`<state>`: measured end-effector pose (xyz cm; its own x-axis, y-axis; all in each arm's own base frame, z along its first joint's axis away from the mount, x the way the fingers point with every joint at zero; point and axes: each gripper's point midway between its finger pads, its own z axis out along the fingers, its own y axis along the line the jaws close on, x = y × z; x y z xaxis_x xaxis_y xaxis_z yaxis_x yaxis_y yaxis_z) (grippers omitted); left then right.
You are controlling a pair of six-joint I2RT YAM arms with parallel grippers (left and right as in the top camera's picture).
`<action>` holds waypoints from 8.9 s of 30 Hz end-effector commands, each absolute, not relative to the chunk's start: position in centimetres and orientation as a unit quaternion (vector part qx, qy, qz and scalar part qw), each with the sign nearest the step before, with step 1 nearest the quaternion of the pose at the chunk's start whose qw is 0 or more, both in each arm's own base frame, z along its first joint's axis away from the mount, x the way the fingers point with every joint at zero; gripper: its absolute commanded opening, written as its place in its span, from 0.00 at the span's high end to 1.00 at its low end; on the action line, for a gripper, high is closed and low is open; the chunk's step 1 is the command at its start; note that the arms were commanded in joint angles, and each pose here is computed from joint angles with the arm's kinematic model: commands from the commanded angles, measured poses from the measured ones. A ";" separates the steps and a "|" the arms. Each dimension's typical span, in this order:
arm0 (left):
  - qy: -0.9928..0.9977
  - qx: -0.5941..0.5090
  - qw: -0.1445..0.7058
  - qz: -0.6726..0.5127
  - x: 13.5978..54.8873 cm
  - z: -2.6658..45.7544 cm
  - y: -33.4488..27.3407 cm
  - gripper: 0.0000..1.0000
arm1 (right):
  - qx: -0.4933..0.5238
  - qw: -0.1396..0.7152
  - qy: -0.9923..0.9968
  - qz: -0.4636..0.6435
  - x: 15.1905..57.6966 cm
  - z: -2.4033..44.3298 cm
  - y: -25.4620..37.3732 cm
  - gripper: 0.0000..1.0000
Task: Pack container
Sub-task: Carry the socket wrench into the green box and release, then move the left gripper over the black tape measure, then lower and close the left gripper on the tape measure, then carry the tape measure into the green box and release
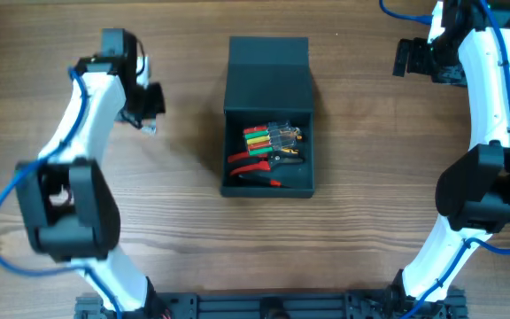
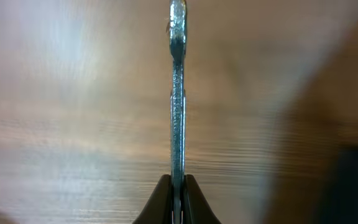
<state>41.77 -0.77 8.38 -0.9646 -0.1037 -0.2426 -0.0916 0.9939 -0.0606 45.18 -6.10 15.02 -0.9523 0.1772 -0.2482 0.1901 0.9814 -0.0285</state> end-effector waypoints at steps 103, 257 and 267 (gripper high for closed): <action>0.858 -0.510 0.013 0.057 26.8 7.6 15.1 0.00 | 0.074 0.112 0.991 -0.027 44.8 14.6 -6.0 0.00; 0.780 0.584 0.225 -0.014 35.4 20.1 -26.0 0.96 | 0.073 0.085 0.993 -0.026 43.5 14.4 -5.9 0.00; 0.808 0.583 0.074 -0.048 34.4 10.5 -25.1 0.96 | 0.073 0.087 0.993 -0.026 43.6 14.4 -5.9 0.00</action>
